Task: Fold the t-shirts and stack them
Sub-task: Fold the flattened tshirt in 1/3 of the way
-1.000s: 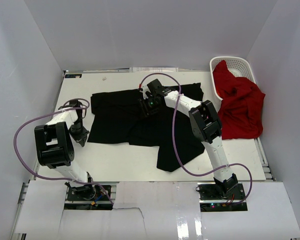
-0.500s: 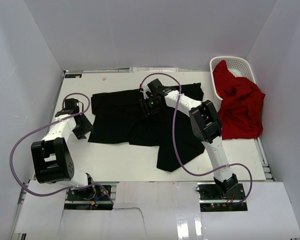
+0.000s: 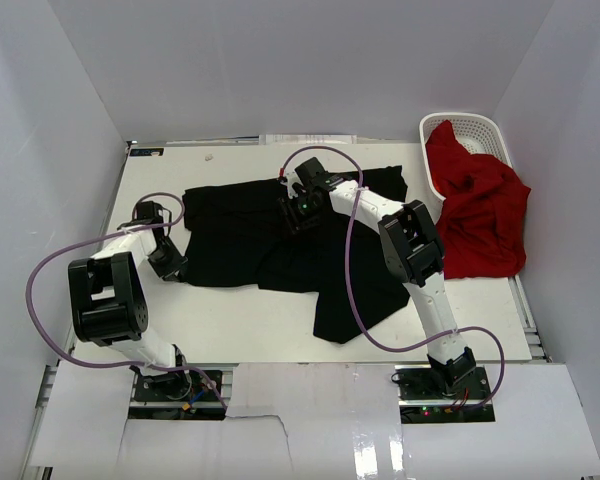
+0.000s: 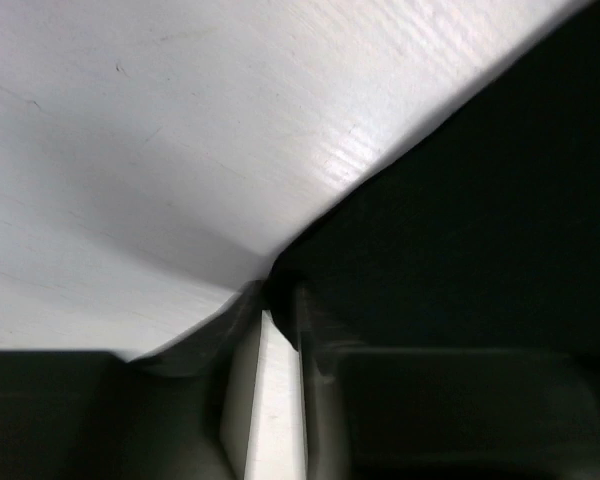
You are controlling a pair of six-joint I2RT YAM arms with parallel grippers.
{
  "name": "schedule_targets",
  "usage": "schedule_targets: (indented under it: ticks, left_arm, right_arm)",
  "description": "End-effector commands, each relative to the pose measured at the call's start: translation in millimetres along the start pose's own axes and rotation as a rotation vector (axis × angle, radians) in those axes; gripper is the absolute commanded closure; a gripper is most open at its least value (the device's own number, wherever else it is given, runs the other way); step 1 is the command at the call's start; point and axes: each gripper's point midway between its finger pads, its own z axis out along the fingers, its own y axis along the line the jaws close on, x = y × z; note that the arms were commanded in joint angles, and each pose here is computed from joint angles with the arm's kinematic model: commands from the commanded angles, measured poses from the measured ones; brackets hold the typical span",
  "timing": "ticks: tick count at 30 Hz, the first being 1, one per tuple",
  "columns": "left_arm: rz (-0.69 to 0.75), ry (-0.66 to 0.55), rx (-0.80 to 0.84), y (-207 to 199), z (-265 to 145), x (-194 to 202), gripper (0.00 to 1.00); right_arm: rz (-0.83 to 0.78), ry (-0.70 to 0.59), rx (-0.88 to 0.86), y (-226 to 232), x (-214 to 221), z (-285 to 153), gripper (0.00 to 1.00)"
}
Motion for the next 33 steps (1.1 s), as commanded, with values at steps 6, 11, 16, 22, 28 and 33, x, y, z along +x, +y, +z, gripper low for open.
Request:
schedule_targets:
  ticks: [6, 11, 16, 22, 28, 33]
  left_arm:
    - [0.007, 0.124, -0.038, 8.1, 39.0, 25.8, 1.00]
    - [0.004, 0.108, -0.005, 5.4, 35.2, 28.5, 1.00]
    - [0.007, 0.043, -0.051, 13.2, 15.7, 16.9, 1.00]
    - [-0.042, 0.014, -0.066, 16.2, -6.2, 6.6, 1.00]
    - [-0.101, 0.049, -0.076, 29.8, -12.0, 11.2, 1.00]
    - [-0.206, 0.055, -0.181, 55.1, -17.2, 11.4, 1.00]
  right_arm:
    - [0.004, 0.012, 0.017, -1.5, -0.2, -12.6, 0.49]
    - [-0.041, -0.036, -0.145, 33.8, -14.9, -29.4, 0.32]
    - [-0.114, -0.139, -0.305, 79.6, -47.2, -71.2, 0.16]
    - [-0.148, -0.215, -0.342, 101.1, -71.6, -106.8, 0.14]
    - [-0.140, -0.273, -0.281, 87.9, -93.1, -117.3, 0.15]
    - [-0.109, -0.281, -0.245, 64.9, -106.4, -111.8, 0.15]
